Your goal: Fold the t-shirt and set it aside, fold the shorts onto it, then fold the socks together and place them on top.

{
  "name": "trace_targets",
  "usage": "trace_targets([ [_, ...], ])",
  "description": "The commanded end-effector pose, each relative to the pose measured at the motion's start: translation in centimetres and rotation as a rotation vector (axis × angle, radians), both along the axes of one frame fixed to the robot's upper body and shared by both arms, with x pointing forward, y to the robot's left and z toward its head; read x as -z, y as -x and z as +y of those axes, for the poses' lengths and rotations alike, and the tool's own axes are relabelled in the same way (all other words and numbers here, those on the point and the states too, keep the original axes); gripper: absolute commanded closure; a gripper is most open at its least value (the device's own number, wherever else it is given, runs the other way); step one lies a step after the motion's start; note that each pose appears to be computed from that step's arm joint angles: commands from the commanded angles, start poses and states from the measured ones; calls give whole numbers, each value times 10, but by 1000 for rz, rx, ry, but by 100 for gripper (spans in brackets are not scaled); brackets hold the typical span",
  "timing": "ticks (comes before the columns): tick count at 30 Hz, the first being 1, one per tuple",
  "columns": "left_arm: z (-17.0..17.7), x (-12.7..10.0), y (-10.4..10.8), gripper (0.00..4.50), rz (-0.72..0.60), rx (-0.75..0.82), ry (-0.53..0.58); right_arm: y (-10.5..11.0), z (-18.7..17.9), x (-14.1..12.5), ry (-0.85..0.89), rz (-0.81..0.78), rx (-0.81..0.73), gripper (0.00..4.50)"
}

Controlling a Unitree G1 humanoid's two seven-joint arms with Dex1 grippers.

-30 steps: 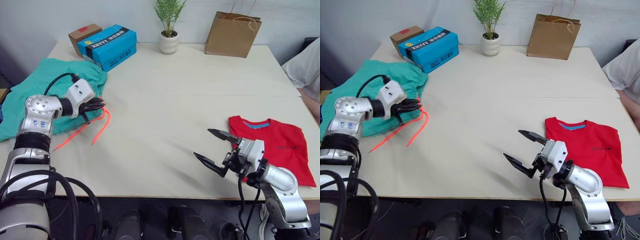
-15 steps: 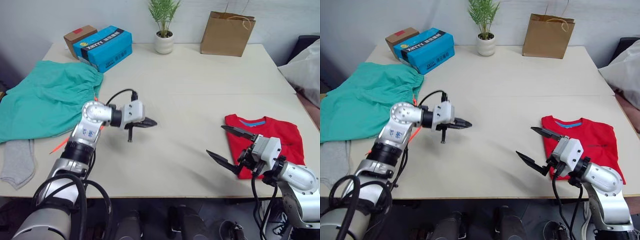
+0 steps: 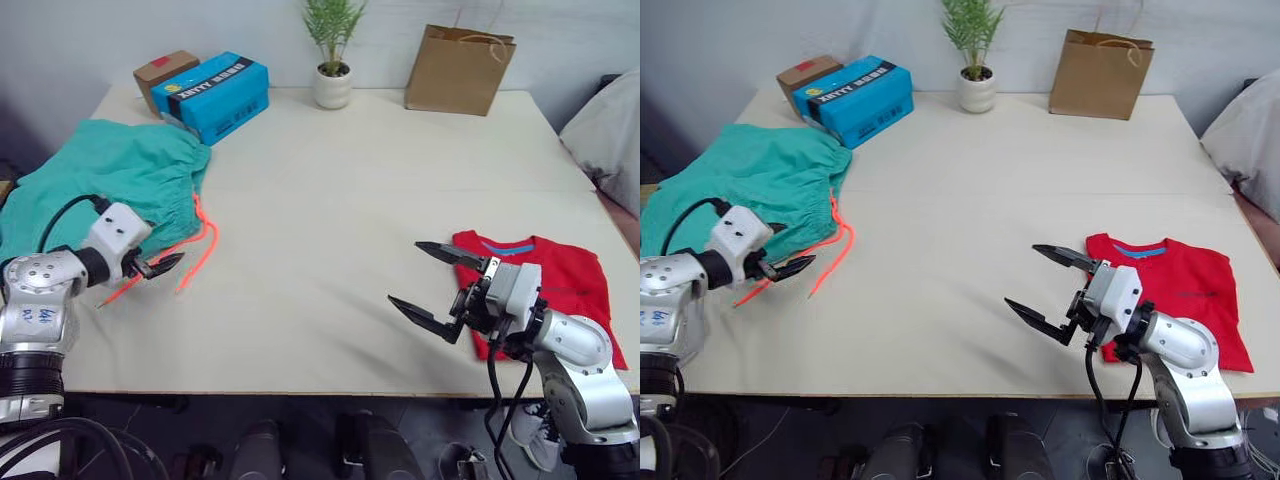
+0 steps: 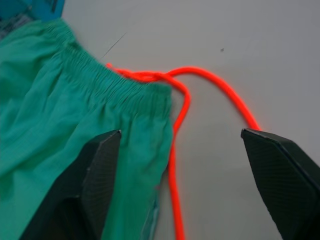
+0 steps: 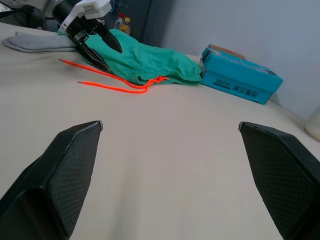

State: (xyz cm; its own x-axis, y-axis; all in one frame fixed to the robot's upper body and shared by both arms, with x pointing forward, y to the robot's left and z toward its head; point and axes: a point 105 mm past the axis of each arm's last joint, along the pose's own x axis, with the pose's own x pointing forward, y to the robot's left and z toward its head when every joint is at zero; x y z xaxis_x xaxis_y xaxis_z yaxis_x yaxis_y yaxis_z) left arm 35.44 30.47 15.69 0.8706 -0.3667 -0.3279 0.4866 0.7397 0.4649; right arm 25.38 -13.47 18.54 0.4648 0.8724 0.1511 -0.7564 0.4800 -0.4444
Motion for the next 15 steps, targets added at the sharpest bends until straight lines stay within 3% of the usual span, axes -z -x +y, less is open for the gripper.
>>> trace_targets([
  [1, -2, 6, -18, 2, 13, -15, -21, 2, 8, -8, -19, -22, -30, 0],
  [8, -12, 11, -59, 2, 72, -87, -16, -2, 13, -10, -18, -24, -36, 0],
  [11, -11, 22, -62, 60, 146, -119, -17, 0, 12, -9, -16, -21, -19, 0],
  [15, -9, 33, -58, 181, 221, -108, -14, 3, 7, -8, -17, -19, 18, 0],
])
